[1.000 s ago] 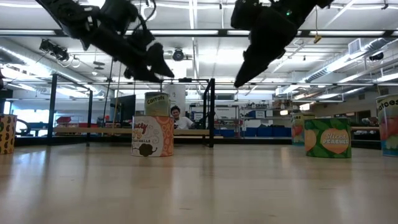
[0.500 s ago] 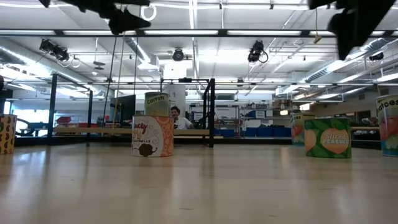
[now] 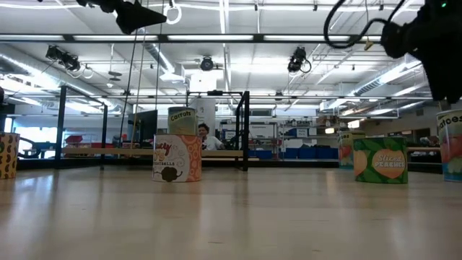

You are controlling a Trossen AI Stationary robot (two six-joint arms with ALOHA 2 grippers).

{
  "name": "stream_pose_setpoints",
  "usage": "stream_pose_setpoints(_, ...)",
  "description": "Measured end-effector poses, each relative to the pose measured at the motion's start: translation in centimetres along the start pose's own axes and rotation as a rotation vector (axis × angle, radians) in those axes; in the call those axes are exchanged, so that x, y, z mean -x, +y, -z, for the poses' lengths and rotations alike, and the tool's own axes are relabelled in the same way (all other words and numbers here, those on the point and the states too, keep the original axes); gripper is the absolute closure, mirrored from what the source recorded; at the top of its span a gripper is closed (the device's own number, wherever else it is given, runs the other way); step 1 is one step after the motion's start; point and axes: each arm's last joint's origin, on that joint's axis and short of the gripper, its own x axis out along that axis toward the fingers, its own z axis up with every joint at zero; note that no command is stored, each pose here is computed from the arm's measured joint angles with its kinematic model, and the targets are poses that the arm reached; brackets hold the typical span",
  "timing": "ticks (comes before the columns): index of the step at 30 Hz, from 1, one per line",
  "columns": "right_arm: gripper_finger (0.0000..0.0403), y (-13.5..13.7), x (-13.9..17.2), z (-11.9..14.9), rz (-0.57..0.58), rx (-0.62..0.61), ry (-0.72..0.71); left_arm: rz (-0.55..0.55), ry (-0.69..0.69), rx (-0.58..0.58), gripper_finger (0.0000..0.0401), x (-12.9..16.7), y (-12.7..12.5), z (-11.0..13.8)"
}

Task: Pick and place cans onto a shelf
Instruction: Put the bottom canned tomatoes on the shelf

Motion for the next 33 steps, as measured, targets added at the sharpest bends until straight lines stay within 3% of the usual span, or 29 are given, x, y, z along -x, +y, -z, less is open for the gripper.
stream_pose_setpoints(12, 0.0027, -0.3, -2.7, -0.2, 0.0, -0.099, 0.08, -0.008, 0.078, 0.029, 0.0023, 0.0, 0.1, 0.8)
stream_pose_setpoints(24, 0.0046, 0.3, -5.1, 0.4, -0.094, -0.158, 0.186, 0.022, 0.125, 0.045, 0.0023, 0.7, -0.4, 1.2)
stream_pose_setpoints(28, 0.0089, 0.7, -4.5, 0.1, -0.12, -0.149, 0.149, 0.039, 0.113, 0.043, 0.0023, 1.9, -0.5, 1.1)
stream_pose_setpoints(33, 0.0091, 1.6, -1.7, -1.1, -0.173, -0.097, 0.059, 0.039, 0.104, 0.043, 0.0023, 3.4, -0.3, 1.0)
